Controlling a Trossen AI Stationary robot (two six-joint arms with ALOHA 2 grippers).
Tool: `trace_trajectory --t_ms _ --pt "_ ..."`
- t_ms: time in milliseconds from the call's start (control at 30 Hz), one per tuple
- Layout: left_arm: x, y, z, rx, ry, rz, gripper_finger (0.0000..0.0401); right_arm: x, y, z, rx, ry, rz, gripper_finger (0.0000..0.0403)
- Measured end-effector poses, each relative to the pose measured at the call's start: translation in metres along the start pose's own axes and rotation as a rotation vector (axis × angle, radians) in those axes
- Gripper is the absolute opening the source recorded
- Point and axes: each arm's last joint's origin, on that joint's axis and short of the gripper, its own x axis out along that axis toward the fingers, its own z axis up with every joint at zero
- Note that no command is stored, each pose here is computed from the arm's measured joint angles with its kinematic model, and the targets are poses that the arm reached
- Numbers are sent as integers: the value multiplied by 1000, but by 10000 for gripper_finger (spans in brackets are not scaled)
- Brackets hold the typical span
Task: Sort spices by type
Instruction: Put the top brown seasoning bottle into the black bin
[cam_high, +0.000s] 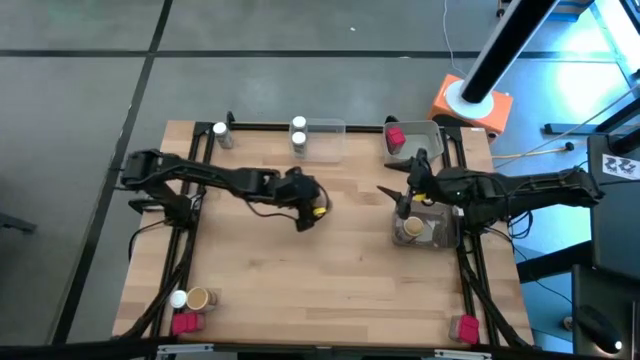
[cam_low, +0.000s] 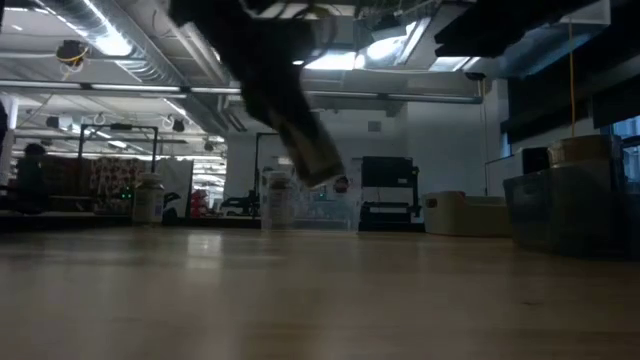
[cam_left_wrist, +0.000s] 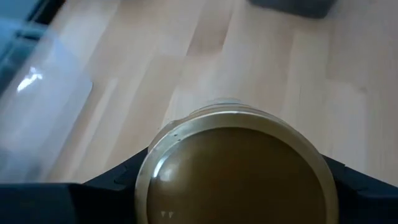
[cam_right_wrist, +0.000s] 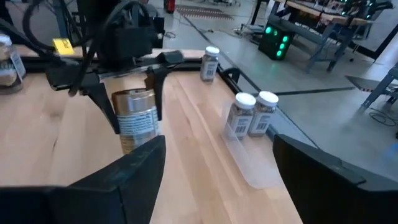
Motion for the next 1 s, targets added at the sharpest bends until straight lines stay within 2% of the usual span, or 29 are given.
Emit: trace_trajectory --t_ms 333,567,767,1000 --pt "31 -11 57 110 -78 3 269 -10 -5 6 -13 -56 -20 296" --pt "52 -15 83 137 -191 -9 269 -19 -11 10 5 -97 -87 296" --pt "69 -17 93 134 -235 -86 269 -21 -12 9 2 -93 -76 296" --pt "76 -21 72 175 -15 -92 269 -12 -3 0 -40 -5 69 296"
